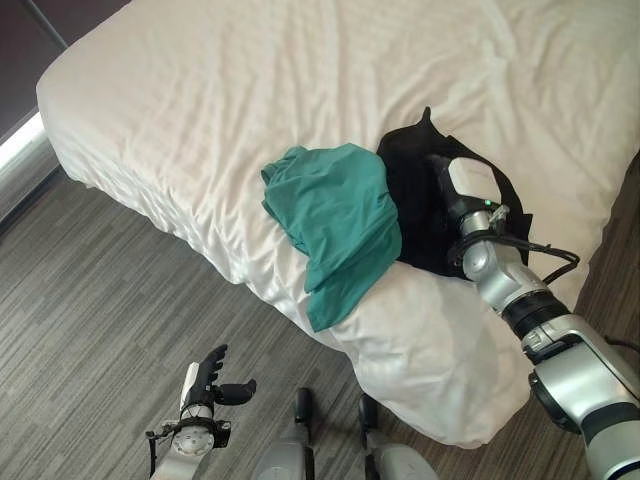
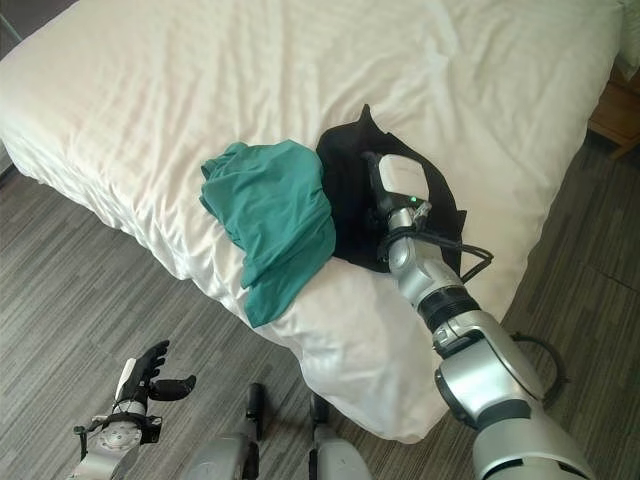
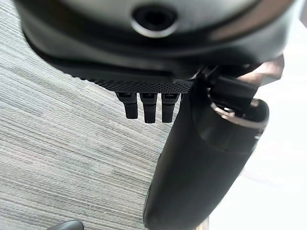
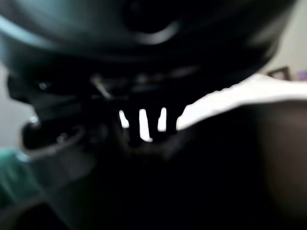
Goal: Pick up bed clothes into laundry basket.
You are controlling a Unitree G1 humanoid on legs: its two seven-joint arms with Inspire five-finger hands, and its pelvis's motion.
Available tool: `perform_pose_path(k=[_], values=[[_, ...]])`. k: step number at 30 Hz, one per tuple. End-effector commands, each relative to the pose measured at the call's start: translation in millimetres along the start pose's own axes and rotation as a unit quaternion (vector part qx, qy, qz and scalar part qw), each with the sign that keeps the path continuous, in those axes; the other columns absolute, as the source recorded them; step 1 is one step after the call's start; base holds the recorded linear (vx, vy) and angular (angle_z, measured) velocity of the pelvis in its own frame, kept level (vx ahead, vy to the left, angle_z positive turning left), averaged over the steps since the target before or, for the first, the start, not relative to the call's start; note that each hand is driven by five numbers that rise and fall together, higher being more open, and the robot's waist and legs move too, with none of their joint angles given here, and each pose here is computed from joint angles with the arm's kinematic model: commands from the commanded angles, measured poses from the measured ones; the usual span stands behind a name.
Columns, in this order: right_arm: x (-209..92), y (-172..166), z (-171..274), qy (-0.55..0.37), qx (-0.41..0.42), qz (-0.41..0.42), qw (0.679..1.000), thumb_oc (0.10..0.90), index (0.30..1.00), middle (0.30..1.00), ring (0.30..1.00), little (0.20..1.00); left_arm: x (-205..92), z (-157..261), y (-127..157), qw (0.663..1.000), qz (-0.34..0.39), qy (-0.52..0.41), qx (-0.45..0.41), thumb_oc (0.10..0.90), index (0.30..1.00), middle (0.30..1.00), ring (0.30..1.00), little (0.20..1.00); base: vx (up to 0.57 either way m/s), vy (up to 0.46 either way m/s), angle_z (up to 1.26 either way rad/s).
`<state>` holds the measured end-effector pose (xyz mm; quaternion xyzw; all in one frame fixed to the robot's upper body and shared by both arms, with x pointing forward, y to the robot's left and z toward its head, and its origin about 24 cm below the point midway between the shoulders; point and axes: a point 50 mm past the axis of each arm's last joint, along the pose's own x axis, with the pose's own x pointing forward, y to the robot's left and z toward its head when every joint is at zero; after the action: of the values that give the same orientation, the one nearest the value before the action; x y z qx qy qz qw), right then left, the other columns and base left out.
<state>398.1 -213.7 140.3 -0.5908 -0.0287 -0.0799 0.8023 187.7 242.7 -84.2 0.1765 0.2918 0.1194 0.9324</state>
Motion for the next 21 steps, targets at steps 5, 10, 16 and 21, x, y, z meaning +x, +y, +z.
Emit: perform_pose_path(k=[5,10,16,21], values=[[21.5,-40.8,0.2,0.037,-0.008,-0.041,0.998,0.4,0.3,0.3,0.3,0.3,13.3,3.8,23.3,0.999,0.021,-0.008,0.024,0.8,0.9,0.9,0.9,0.9,0.0,0.0,0.0],[28.3,-100.2,-1.3,0.023,0.0,-0.125,0.992,0.4,0.3,0.3,0.3,0.3,14.9,6.1,24.6,0.999,0.033,-0.01,0.017,0.8,0.9,0.9,0.9,0.9,-0.01,0.056,0.02],[-13.7,-261.9,-32.6,0.001,0.018,-0.345,0.938,0.4,0.3,0.3,0.3,0.3,13.8,10.2,43.6,0.997,0.069,-0.018,-0.02,0.8,0.9,0.9,0.9,0.9,0.01,0.098,-0.04],[-79.2,-295.9,-61.1,-0.03,-0.02,-0.437,0.899,0.4,0.3,0.3,0.3,0.3,10.3,8.1,50.4,0.994,0.106,-0.011,-0.022,0.8,0.9,0.9,0.9,0.9,0.03,0.077,-0.11]])
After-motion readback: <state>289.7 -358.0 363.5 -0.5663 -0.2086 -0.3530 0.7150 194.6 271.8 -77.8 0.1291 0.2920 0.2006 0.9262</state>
